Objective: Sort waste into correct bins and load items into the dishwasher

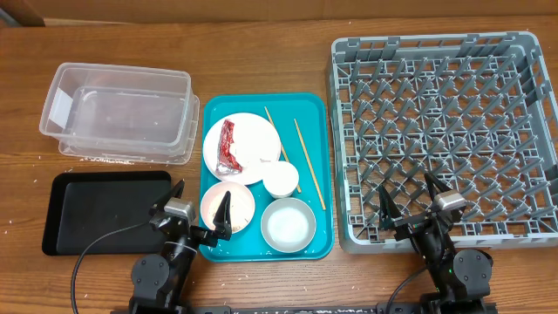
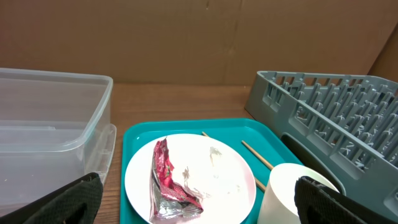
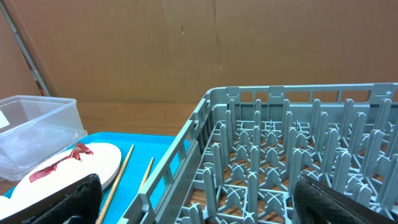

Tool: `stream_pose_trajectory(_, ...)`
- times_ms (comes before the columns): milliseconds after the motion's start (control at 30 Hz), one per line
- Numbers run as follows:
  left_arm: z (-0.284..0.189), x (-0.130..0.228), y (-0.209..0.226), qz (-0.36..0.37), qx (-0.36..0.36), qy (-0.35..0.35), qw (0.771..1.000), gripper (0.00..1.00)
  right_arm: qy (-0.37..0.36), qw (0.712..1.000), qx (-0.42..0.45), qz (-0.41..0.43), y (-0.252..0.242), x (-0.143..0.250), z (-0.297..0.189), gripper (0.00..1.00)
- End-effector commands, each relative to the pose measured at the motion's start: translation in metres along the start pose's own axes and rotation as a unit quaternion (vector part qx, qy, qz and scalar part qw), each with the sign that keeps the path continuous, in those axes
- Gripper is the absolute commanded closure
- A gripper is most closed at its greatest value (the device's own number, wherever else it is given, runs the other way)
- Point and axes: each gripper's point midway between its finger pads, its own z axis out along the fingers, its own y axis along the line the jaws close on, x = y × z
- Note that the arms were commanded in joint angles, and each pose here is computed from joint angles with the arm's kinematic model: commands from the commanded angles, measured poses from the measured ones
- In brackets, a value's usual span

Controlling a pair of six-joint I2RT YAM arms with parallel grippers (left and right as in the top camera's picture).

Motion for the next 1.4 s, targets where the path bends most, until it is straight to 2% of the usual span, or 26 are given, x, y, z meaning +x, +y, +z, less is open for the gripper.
stream_pose_trajectory(0,0.0,0.001,-0.003,0.008,0.006,-0.001,1.0,0.0,-0.001,1.0,0.008,0.001,-0.004,0.002,0.0,0.0)
stream_pose_trajectory(533,0.0,0.001,-0.003,0.008,0.007,-0.001,1.0,0.0,-0.002,1.0,0.008,0.001,-0.004,0.001,0.0,0.0)
stream_pose_trajectory(633,0.0,-0.001,-0.009,-0.012,0.023,-0.003,1.0,0.0,-0.007,1.0,-0.013,0.0,0.004,-0.001,0.0,0.0)
stream_pose_trajectory(733,-0.003,-0.021,-0.026,-0.027,0.073,-0.04,0.996,0.0,-0.03,0.997,-0.078,-0.007,0.027,-0.016,-0.003,0.0)
stream_pose_trajectory(800,-0.009,-0.044,-0.038,-0.017,0.1,-0.074,0.992,0.0,-0.039,0.995,-0.088,0.027,0.032,-0.032,-0.007,0.0)
stream_pose_trajectory(933,-0.021,-0.088,-0.042,-0.006,0.093,-0.107,0.99,0.0,-0.046,0.994,-0.09,0.05,0.038,-0.067,-0.017,0.0)
stream_pose_trajectory(1000,-0.024,-0.102,-0.041,-0.004,0.083,-0.101,0.991,0.0,-0.038,0.994,-0.089,0.052,0.041,-0.082,-0.021,0.0)
stream_pose_trajectory(1133,-0.015,-0.119,-0.042,-0.024,0.065,-0.006,0.998,0.0,0.024,0.994,-0.083,0.07,0.048,-0.112,-0.027,0.0)
stream_pose_trajectory(1167,-0.009,-0.119,-0.045,-0.035,0.066,0.046,0.996,0.0,0.05,0.993,-0.077,0.077,0.049,-0.12,-0.027,0.0)
stream_pose_trajectory(1367,0.019,-0.116,-0.046,-0.079,0.045,0.237,0.967,0.0,0.174,0.977,-0.051,0.11,0.049,-0.144,-0.019,0.0)
